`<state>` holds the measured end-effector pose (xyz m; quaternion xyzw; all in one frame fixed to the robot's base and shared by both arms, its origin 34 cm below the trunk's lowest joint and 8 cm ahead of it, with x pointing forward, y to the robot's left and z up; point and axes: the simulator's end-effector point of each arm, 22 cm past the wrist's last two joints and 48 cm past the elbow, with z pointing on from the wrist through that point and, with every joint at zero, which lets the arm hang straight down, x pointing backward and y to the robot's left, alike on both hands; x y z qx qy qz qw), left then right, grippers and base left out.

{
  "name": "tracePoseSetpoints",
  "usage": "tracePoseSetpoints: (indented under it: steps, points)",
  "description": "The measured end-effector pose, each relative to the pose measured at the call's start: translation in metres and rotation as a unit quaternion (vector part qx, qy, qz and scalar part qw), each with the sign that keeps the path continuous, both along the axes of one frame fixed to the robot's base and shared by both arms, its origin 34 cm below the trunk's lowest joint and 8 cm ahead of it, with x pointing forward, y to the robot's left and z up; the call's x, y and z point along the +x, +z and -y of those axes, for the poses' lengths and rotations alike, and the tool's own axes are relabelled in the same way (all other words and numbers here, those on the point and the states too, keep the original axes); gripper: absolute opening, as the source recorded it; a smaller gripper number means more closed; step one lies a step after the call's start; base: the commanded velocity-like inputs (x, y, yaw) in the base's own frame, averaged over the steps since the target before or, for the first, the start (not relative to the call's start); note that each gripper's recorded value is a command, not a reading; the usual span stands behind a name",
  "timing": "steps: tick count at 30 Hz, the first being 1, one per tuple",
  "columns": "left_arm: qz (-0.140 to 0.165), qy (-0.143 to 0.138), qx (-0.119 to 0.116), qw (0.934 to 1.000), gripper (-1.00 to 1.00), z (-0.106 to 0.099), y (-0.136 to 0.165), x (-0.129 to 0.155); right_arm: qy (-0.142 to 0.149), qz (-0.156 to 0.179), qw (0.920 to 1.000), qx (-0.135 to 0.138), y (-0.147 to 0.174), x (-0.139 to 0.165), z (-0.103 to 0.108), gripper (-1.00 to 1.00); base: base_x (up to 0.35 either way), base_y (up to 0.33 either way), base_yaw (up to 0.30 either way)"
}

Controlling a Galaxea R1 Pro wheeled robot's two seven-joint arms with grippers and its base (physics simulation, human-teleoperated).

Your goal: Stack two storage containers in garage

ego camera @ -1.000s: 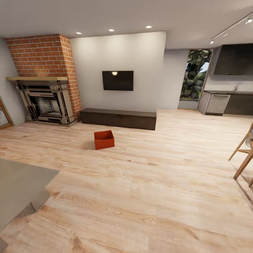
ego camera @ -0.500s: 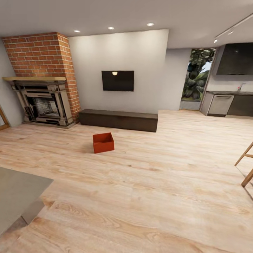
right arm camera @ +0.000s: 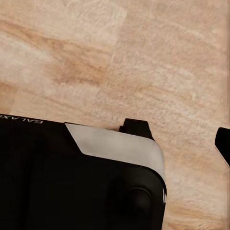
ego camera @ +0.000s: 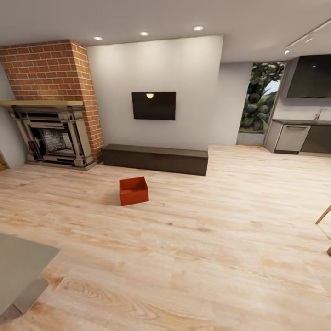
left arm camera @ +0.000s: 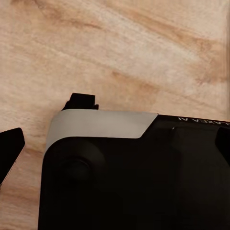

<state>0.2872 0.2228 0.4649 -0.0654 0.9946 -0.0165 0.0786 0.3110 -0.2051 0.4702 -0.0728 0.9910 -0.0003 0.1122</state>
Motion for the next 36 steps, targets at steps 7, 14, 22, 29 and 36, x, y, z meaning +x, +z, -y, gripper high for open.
tracePoseSetpoints:
  steps: [7,14,22,29,36]
  points:
    - [0.000,0.000,0.000,1.0000,1.00,0.000,0.000,0.000,-0.001,0.002,1.0000,0.000,0.000,0.001,0.000,1.00,0.323,0.000,0.000]
    - [0.000,0.001,0.000,1.0000,1.00,0.000,0.000,0.000,-0.003,0.003,1.0000,0.000,0.000,0.001,0.000,1.00,0.323,0.000,0.000]
    - [0.000,0.000,0.000,1.0000,1.00,0.000,0.000,0.000,-0.006,0.005,1.0000,-0.005,0.000,0.002,0.009,1.00,0.323,0.000,0.000]
    - [0.000,0.000,0.000,1.0000,1.00,0.000,0.000,0.000,-0.007,0.002,1.0000,-0.005,0.000,0.001,0.010,1.00,0.323,0.000,0.000]
    - [0.000,0.000,0.000,1.0000,1.00,0.000,0.000,0.000,-0.008,0.003,0.9999,-0.006,0.000,0.001,0.011,1.00,0.323,0.000,0.149]
